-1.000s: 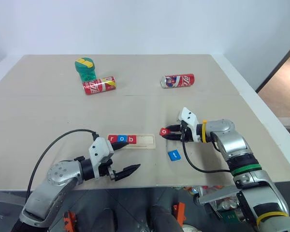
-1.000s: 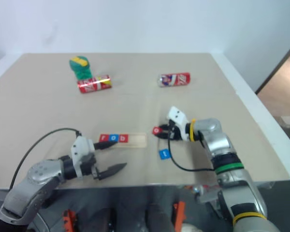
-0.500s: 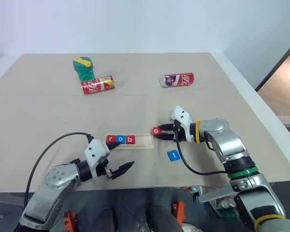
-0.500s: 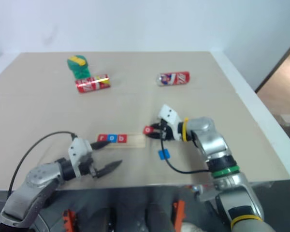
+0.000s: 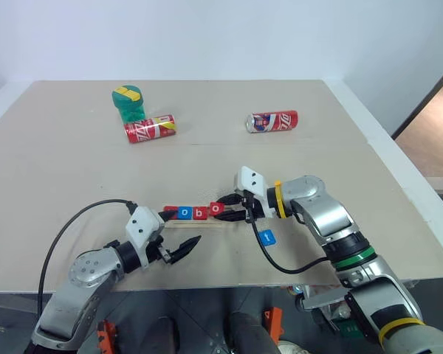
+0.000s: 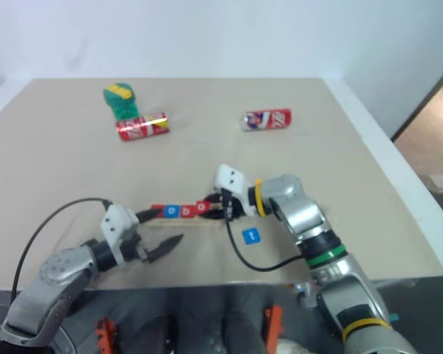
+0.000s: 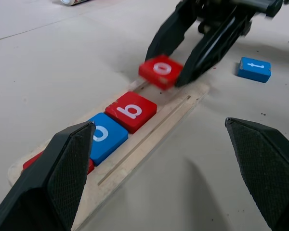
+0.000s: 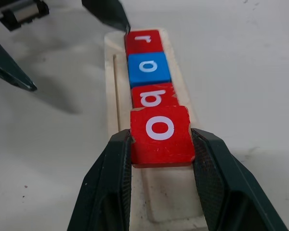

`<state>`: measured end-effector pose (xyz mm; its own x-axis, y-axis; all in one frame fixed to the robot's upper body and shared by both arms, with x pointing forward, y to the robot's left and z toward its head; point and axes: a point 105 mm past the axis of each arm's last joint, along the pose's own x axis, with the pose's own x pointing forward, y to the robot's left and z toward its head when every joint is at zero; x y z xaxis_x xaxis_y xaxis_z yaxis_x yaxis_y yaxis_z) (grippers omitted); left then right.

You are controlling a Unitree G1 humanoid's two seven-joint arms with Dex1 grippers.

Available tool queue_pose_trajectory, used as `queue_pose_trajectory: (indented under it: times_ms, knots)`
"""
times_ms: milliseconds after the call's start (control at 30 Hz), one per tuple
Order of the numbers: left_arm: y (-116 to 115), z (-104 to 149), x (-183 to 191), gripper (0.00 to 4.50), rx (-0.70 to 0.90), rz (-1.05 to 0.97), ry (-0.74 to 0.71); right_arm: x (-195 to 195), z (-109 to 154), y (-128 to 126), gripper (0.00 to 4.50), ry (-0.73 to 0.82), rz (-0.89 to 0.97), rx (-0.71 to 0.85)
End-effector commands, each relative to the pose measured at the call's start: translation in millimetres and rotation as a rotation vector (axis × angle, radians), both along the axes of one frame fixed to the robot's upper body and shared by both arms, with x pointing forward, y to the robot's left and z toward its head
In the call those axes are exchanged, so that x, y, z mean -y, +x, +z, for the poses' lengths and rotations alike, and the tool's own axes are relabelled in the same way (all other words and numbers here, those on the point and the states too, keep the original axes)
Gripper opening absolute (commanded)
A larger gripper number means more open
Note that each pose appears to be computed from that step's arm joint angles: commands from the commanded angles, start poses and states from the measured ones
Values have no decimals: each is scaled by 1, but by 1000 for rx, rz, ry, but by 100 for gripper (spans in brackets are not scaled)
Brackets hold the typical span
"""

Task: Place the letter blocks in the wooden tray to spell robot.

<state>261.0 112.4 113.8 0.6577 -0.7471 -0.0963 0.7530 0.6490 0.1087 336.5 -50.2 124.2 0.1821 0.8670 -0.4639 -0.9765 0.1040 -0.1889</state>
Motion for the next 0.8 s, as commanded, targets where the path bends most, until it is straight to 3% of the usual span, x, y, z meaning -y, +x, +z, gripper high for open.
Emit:
queue_pose_trajectory:
  times_ms: [33,800]
  knots:
    - [-3,14,3,450,47,-3,-12,-4,8,5,125,-5,24,47]
    - [-4,18,7,450,41,-6,-13,-13,1,5,125,-19,66,43]
